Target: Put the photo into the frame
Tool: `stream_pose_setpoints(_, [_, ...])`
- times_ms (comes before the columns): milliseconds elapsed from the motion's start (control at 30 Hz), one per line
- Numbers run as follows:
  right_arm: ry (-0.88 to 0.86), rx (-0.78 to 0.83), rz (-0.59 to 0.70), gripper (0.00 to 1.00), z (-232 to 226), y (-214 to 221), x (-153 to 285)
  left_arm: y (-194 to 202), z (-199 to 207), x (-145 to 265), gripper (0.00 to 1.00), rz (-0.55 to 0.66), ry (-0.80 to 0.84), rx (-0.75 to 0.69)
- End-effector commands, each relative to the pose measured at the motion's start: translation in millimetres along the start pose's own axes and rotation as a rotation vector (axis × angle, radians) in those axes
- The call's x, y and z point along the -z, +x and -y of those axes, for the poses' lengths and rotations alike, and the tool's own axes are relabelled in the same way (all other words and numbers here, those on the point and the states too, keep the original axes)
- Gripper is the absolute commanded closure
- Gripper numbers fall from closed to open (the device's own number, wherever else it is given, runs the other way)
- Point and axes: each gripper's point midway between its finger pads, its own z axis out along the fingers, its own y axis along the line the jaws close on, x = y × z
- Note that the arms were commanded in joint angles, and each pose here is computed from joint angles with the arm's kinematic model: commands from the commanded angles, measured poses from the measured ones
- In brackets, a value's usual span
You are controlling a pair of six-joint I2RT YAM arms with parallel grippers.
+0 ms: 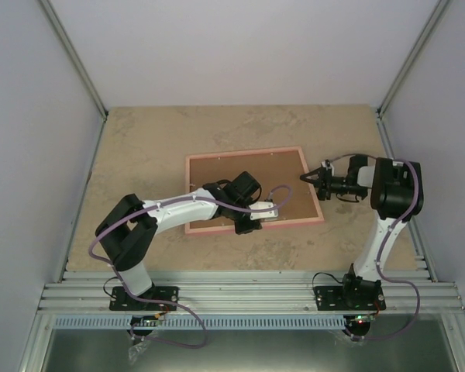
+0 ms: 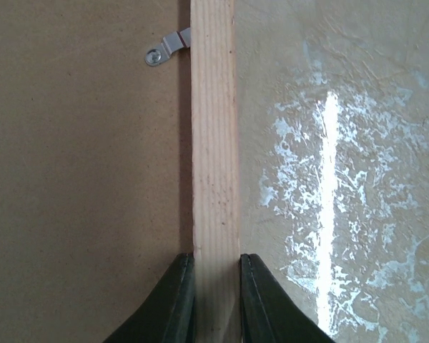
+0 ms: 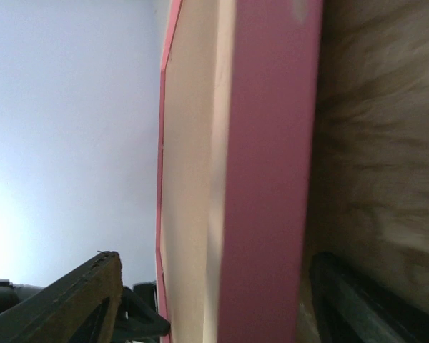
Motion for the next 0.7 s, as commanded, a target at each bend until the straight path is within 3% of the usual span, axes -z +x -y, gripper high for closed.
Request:
stream_pose_setpoints(0, [-0.070,-0.016,-0.036,0.37,-5.5,3.6,-9.5,-30.8,4.7,15.9,1.00,0.125,-0.009,-0.111])
stream_pose_setpoints(500, [-0.100,0.009,-0.043,0.66,-12.2,7.1,-10.1,-26.9,11.4,14.6,1.00,0.122,0.003,-0.112])
stream_pose_setpoints(600, [-0.096,0.036,-0.035,0.78,-21.2,6.1,-7.6,-29.9,9.5,19.2,1.00,0.122,-0.009,-0.111])
stream_pose_setpoints(667, [-0.095,0.059,-0.029,0.85,-29.4,5.1,-5.5,-32.6,6.9,24.4,0.89,0.121,-0.025,-0.107])
